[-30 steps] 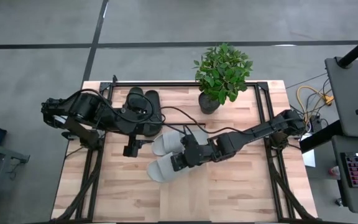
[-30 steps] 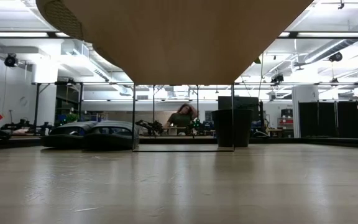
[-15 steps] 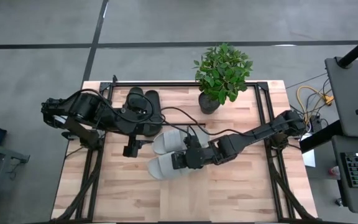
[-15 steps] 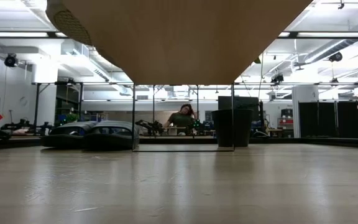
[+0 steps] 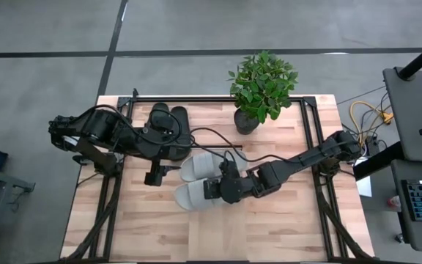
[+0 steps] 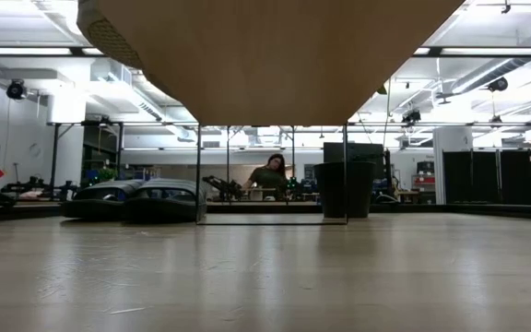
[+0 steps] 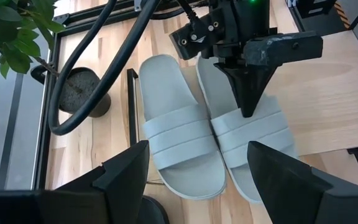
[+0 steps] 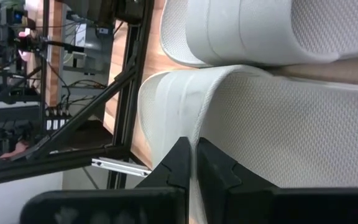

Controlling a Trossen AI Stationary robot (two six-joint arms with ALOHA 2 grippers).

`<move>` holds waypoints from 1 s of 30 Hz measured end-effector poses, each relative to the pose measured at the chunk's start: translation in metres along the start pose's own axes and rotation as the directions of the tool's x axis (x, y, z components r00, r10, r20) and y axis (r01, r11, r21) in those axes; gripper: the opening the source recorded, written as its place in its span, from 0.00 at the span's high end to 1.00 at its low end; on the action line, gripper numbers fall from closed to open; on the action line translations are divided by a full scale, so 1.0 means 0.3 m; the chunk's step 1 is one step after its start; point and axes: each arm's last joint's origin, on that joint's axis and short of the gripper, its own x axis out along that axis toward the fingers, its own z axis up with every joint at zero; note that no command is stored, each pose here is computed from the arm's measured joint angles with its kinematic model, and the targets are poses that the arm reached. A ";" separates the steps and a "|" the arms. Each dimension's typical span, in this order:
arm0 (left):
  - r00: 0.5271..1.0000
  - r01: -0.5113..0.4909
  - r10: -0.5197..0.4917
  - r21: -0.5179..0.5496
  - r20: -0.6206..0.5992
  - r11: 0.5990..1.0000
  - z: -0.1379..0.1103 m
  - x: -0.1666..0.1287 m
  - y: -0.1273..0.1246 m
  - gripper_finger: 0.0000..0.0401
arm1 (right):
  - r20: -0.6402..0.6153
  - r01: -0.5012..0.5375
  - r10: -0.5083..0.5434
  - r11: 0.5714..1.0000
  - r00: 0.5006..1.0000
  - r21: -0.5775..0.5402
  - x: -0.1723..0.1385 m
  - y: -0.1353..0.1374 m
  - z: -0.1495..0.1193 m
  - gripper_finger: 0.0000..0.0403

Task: Pick and place slides into the shelf
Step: Adjust the gray slippers on the shelf

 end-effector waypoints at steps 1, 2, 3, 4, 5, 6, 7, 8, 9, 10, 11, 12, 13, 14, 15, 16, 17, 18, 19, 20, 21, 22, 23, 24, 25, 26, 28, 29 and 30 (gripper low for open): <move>1.000 0.000 0.000 0.000 0.000 1.000 0.000 0.000 0.000 0.36 | 0.007 0.000 0.000 1.000 1.000 0.000 0.000 0.000 0.001 0.97; 1.000 0.002 -0.002 0.000 0.000 1.000 0.000 0.000 0.000 0.36 | 0.009 0.003 -0.003 1.000 1.000 0.000 0.001 -0.001 0.004 0.97; 1.000 0.004 -0.004 0.000 0.000 1.000 0.000 0.000 0.000 0.36 | 0.012 0.007 -0.007 1.000 1.000 0.001 0.002 -0.002 0.008 0.97; 1.000 0.005 -0.005 0.000 0.000 1.000 0.000 0.000 0.000 0.36 | 0.015 0.010 -0.010 1.000 1.000 0.001 0.004 -0.002 0.012 0.97; 1.000 0.005 -0.005 0.000 0.000 1.000 0.000 0.000 0.000 0.36 | 0.019 0.012 -0.012 1.000 1.000 0.000 0.005 -0.003 0.018 0.97; 1.000 0.006 -0.006 0.000 0.000 1.000 0.000 0.000 -0.001 0.36 | 0.022 0.012 -0.012 1.000 1.000 -0.001 0.006 -0.002 0.023 0.97; 1.000 0.007 -0.007 0.000 0.000 1.000 0.000 0.000 -0.001 0.36 | 0.027 0.013 -0.013 1.000 1.000 0.001 0.008 -0.002 0.029 0.97; 1.000 0.010 -0.010 0.000 0.000 1.000 0.000 0.000 -0.001 0.36 | 0.033 0.014 -0.014 1.000 0.999 -0.004 0.010 -0.002 0.035 0.97; 1.000 0.011 -0.011 0.000 0.000 1.000 0.000 0.000 -0.001 0.36 | 0.038 0.016 -0.015 1.000 0.999 -0.007 0.012 -0.002 0.042 0.97; 1.000 0.012 -0.012 0.000 0.000 1.000 0.000 0.000 -0.001 0.36 | 0.042 0.017 -0.017 1.000 0.999 -0.008 0.014 -0.002 0.049 0.97; 1.000 0.014 -0.014 0.000 0.000 1.000 0.000 0.000 -0.001 0.36 | 0.046 0.019 -0.018 1.000 0.999 -0.011 0.016 -0.002 0.056 0.97; 1.000 0.015 -0.015 0.000 0.000 1.000 0.000 0.000 -0.001 0.36 | 0.050 0.020 -0.019 1.000 0.999 -0.013 0.018 -0.002 0.063 0.97; 1.000 0.019 -0.019 0.000 0.000 1.000 0.000 0.000 -0.002 0.36 | 0.052 0.021 -0.020 1.000 0.998 -0.016 0.020 -0.002 0.068 0.97; 1.000 0.023 -0.023 0.000 0.000 1.000 0.000 0.000 -0.002 0.36 | 0.054 0.022 -0.021 1.000 0.998 -0.019 0.021 -0.002 0.073 0.97; 1.000 0.024 -0.024 -0.001 0.000 1.000 0.000 0.000 -0.002 0.36 | 0.054 0.022 -0.021 1.000 0.998 -0.019 0.021 -0.002 0.073 0.97; 1.000 0.026 -0.026 -0.002 -0.001 1.000 0.000 0.000 -0.002 0.36 | 0.054 0.022 -0.021 1.000 0.998 -0.019 0.021 -0.002 0.073 0.97; 1.000 0.026 -0.026 -0.005 -0.001 1.000 0.000 0.000 -0.002 0.36 | 0.054 0.023 -0.022 1.000 0.998 -0.020 0.021 -0.002 0.073 0.97; 1.000 0.026 -0.026 -0.008 -0.001 1.000 0.000 0.000 -0.003 0.36 | 0.054 0.025 -0.024 0.999 0.998 -0.021 0.021 -0.003 0.073 0.97; 1.000 0.026 -0.026 -0.014 -0.001 1.000 0.000 0.000 -0.003 0.36 | 0.053 0.026 -0.025 0.999 0.998 -0.021 0.021 -0.003 0.073 0.97; 1.000 0.026 -0.026 -0.018 -0.001 0.999 0.000 0.000 -0.002 0.36 | 0.052 0.029 -0.028 0.999 0.998 -0.020 0.021 -0.004 0.073 0.97; 1.000 0.026 -0.026 -0.020 -0.001 0.999 0.000 0.000 -0.003 0.36 | 0.052 0.036 -0.035 0.999 0.998 -0.021 0.021 -0.006 0.073 0.98; 1.000 0.026 -0.026 -0.022 -0.001 0.999 0.000 0.000 -0.003 0.36 | 0.051 0.042 -0.041 0.999 0.998 -0.017 0.020 -0.009 0.073 0.98; 1.000 0.026 -0.026 -0.022 -0.001 0.999 0.000 0.000 -0.003 0.36 | 0.052 0.052 -0.051 0.998 0.997 -0.019 0.020 -0.012 0.073 0.98; 1.000 0.026 -0.026 -0.022 -0.001 0.999 0.000 0.000 -0.003 0.36 | 0.052 0.058 -0.057 0.998 0.997 -0.018 0.019 -0.014 0.073 0.98; 1.000 0.027 -0.027 -0.022 -0.001 0.999 0.000 0.000 -0.003 0.36 | 0.053 0.063 -0.062 0.998 0.997 -0.018 0.018 -0.015 0.073 0.98; 1.000 0.027 -0.027 -0.021 -0.001 0.999 0.000 0.000 -0.003 0.36 | 0.053 0.068 -0.067 0.997 0.996 -0.019 0.017 -0.017 0.074 0.98; 1.000 0.027 -0.027 -0.021 -0.001 0.999 0.000 0.000 -0.003 0.36 | 0.057 0.074 -0.072 0.997 0.996 -0.020 0.017 -0.018 0.075 0.98; 1.000 0.027 -0.027 -0.021 -0.001 0.999 0.000 0.000 -0.003 0.36 | 0.058 0.073 -0.071 0.997 0.996 -0.019 0.016 -0.018 0.075 0.98; 1.000 0.027 -0.027 -0.021 -0.001 0.999 0.000 0.000 -0.003 0.36 | 0.058 0.071 -0.070 0.997 0.996 -0.019 0.016 -0.017 0.075 0.98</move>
